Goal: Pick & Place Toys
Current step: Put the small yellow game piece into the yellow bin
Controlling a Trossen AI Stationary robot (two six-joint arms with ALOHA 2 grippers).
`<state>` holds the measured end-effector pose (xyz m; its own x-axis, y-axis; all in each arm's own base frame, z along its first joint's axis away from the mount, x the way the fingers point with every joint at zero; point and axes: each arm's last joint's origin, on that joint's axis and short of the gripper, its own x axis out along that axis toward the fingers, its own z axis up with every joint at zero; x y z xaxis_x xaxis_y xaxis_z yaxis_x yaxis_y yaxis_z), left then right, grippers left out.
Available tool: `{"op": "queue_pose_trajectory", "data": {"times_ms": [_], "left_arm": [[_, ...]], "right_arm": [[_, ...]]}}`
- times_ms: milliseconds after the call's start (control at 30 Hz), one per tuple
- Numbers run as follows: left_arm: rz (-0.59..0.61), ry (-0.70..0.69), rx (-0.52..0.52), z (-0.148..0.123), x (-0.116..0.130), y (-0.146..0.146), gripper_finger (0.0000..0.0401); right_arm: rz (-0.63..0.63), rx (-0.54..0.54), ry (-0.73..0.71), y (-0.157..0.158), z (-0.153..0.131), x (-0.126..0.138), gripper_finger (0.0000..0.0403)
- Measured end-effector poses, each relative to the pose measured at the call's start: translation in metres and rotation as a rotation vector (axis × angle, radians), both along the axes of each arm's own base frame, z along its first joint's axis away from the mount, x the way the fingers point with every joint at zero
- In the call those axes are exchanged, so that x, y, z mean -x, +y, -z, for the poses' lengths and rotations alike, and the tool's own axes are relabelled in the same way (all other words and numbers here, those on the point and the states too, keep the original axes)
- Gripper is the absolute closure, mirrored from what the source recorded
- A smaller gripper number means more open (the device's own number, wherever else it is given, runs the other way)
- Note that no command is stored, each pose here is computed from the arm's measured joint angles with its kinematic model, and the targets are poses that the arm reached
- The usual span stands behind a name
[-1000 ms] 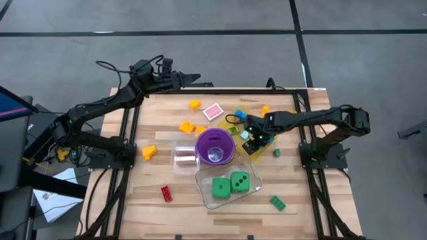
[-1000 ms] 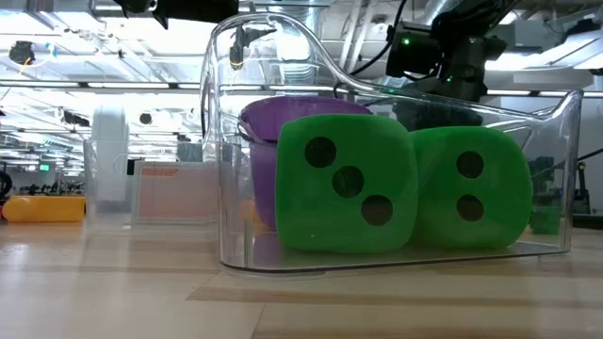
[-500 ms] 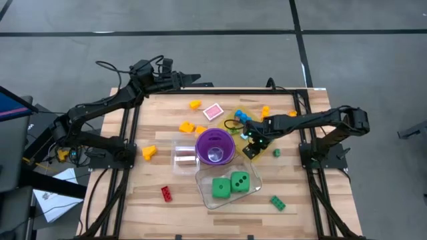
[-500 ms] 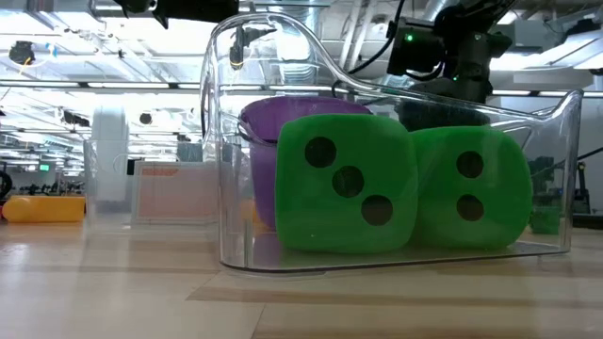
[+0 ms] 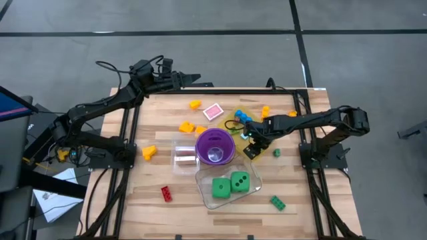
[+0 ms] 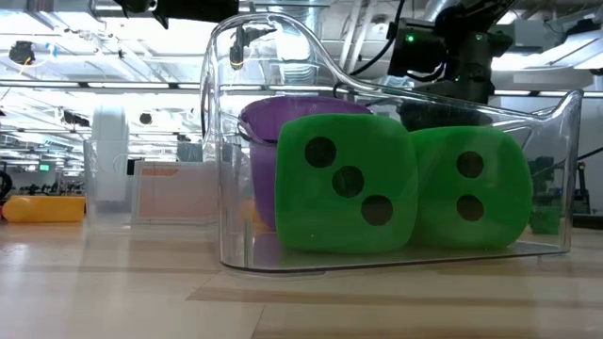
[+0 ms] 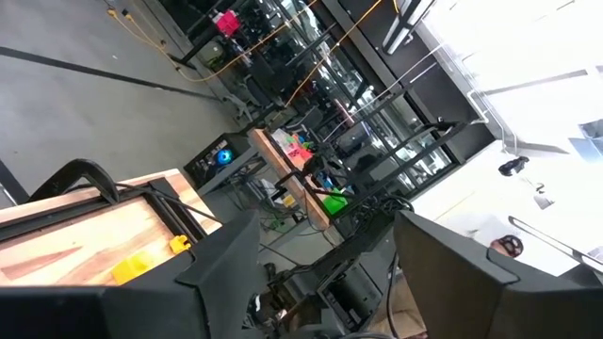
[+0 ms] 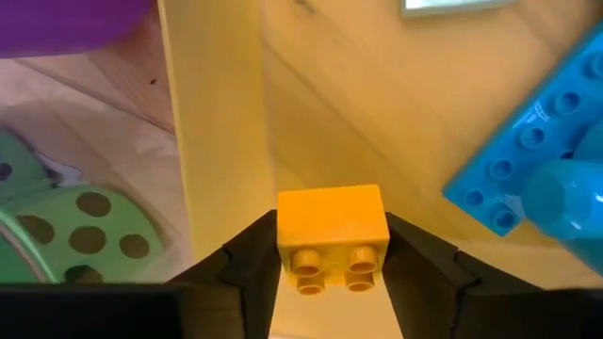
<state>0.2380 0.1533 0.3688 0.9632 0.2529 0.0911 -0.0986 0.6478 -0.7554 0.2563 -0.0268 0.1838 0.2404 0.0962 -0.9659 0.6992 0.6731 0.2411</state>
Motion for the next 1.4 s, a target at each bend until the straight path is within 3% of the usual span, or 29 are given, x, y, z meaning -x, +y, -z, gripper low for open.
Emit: {"op": "queue_pose_trajectory", "data": {"times_ms": [467,767,1267,1400], "left_arm": [[0.0,0.0,0.0,0.0,0.0,0.0,0.016],[0.0,0.001,-0.005,0.0,0.0,0.0,0.016],[-0.007,0.01,-0.037,0.0,0.001,0.001,0.016],[-0.016,0.012,-0.047,0.0,0.001,0.002,0.016]], "right_arm": [[0.006,-0.007,0.006,0.0,0.0,0.001,0.0171],[0.019,0.025,-0.118,-0.007,-0.025,0.01,0.0168],[0.366,0.18,-0.42,-0.047,-0.096,0.071,0.0168],[0.469,0.23,-0.436,-0.059,-0.105,0.092,0.0168]]}}
